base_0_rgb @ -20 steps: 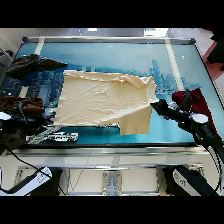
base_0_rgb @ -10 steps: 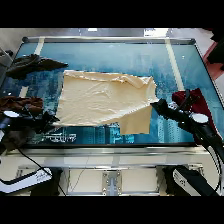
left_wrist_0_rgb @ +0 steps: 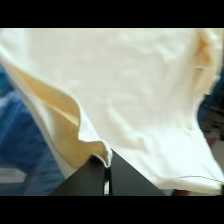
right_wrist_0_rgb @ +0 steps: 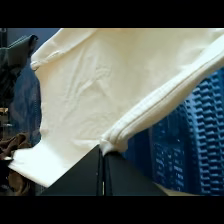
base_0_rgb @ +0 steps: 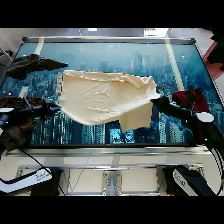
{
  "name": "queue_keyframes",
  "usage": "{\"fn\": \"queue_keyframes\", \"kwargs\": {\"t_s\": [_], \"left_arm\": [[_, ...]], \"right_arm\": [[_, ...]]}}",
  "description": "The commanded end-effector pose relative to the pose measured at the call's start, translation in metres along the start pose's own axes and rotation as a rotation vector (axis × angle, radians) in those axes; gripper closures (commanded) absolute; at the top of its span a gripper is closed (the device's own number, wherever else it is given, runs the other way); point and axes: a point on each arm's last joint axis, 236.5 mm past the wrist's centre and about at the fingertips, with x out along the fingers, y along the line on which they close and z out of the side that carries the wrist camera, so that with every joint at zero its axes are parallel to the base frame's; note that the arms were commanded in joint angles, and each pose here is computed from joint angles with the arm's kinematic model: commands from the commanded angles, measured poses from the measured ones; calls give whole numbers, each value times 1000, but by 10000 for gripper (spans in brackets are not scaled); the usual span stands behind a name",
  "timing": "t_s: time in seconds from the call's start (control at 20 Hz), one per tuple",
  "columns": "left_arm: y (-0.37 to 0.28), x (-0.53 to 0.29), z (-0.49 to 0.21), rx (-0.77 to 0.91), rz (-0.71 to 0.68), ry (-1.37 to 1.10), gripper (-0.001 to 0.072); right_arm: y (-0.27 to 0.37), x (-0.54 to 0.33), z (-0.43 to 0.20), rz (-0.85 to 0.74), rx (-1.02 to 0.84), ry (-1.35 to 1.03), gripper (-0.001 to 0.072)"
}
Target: Fold the shirts.
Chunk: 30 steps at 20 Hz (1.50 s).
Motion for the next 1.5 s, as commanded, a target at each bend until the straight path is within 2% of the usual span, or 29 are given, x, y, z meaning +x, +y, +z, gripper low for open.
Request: {"fn": "queue_keyframes", "kwargs": {"t_s": [0.0,0.1,0.2,0.25,0.35,0.45,0.55,0.65,0.75,0.9,1.05,1.25,1.35,1.45], "left_arm": [[-194,-80,19,259,-643,-177,699],[-280,-147,6,462,-834,-302,700],[-342,-190,-27,753,-822,-406,701],[-364,-203,-41,885,-741,-468,700],[-389,-230,-51,1141,-425,-667,701],[-400,-277,-47,1229,-119,-900,700],[-399,-311,-43,1245,66,-1025,701],[-375,-298,-35,1204,149,-939,701],[-343,-262,-24,1158,172,-745,701],[-313,-224,21,1036,176,-626,701],[-280,-146,63,997,220,-475,701],[-202,-21,122,946,482,-372,701],[-151,24,148,897,610,-351,701],[-108,58,162,819,656,-326,701]], "right_arm": [[71,-45,24,74,-257,-84,689],[129,-101,47,79,-454,-239,690],[188,-175,60,62,-666,-431,690],[215,-211,60,63,-729,-527,690],[257,-282,54,60,-825,-708,690],[281,-325,50,44,-875,-815,690],[286,-336,59,9,-902,-855,690],[277,-315,80,-20,-875,-817,690],[258,-272,107,-42,-816,-729,690],[216,-188,158,-79,-733,-591,690],[159,-87,199,-60,-578,-473,690],[67,33,207,-51,-372,-315,690],[23,80,196,-118,-372,-258,690],[-10,113,189,-179,-382,-243,690]]}}
